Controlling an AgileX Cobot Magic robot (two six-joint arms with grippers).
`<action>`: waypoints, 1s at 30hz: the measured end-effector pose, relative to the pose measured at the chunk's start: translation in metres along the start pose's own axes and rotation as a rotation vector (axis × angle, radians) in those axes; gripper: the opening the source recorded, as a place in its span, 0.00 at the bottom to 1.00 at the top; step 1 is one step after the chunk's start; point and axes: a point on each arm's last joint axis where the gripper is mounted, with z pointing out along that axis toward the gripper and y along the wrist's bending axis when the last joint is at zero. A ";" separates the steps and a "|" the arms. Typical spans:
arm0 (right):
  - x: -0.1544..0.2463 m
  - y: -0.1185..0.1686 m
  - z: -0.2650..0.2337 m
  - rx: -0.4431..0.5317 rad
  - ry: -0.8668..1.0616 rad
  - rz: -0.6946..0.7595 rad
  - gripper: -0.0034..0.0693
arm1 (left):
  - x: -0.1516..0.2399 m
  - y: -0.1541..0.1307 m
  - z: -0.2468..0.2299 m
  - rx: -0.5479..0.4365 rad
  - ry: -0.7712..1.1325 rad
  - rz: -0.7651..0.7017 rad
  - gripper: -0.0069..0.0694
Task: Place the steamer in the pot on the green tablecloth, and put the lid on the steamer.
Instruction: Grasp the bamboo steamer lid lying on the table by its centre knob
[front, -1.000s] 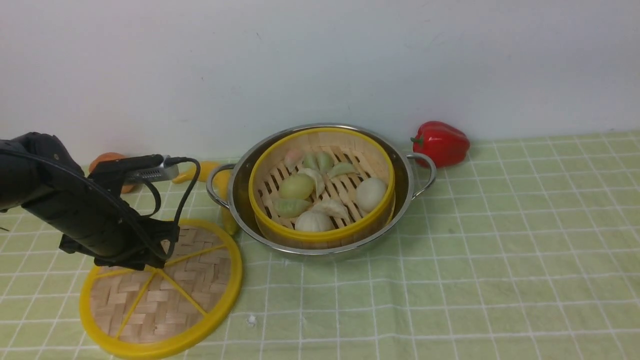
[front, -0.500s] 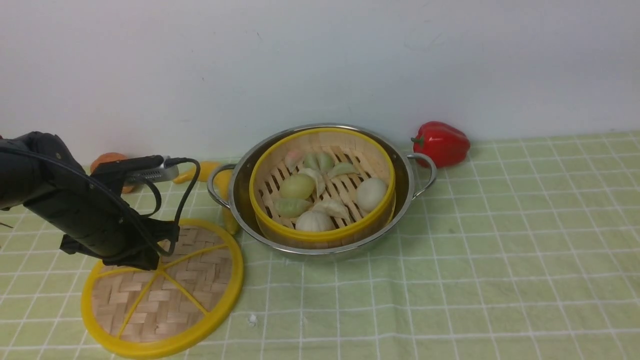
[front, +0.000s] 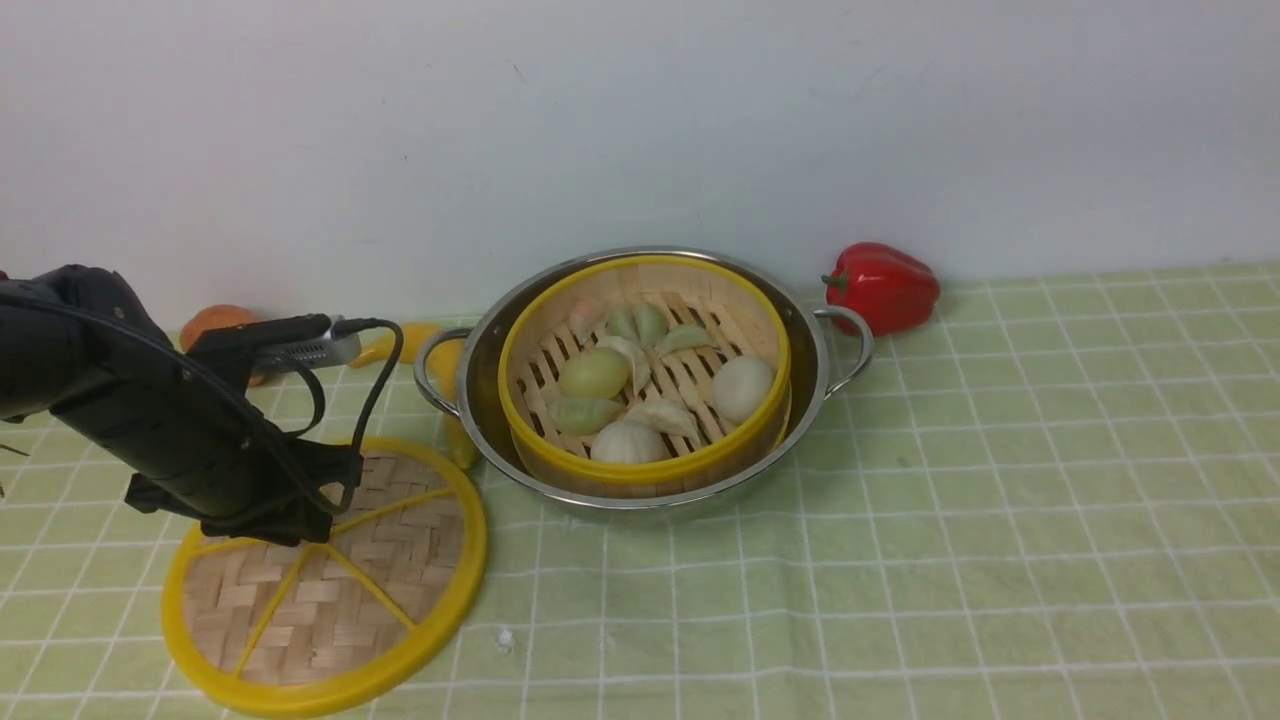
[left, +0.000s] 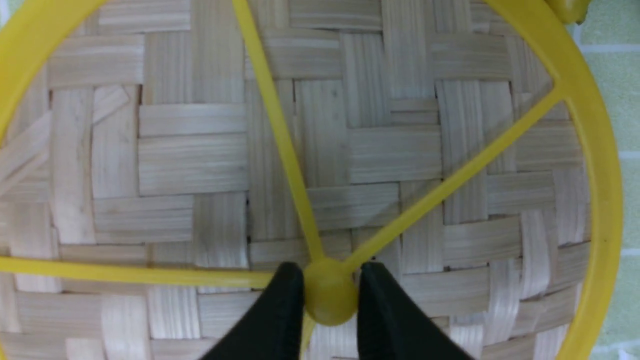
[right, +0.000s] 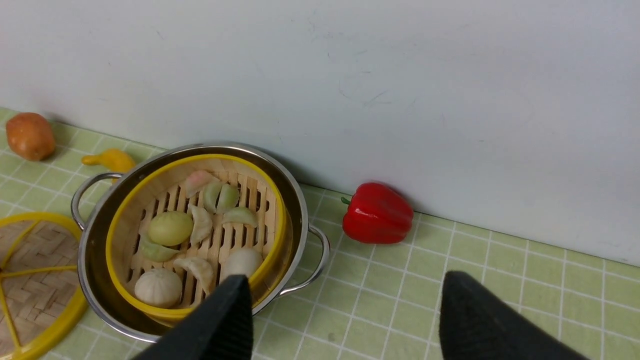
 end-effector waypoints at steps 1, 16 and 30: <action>0.000 0.000 0.000 0.000 0.000 0.000 0.72 | 0.002 0.001 0.004 0.001 0.017 0.002 0.33; 0.000 -0.001 0.000 0.008 0.000 -0.010 0.72 | 0.002 0.001 0.003 -0.003 0.020 -0.008 0.24; 0.000 -0.002 0.000 0.027 0.000 -0.019 0.72 | -0.021 0.015 -0.119 -0.264 -0.035 -0.002 0.24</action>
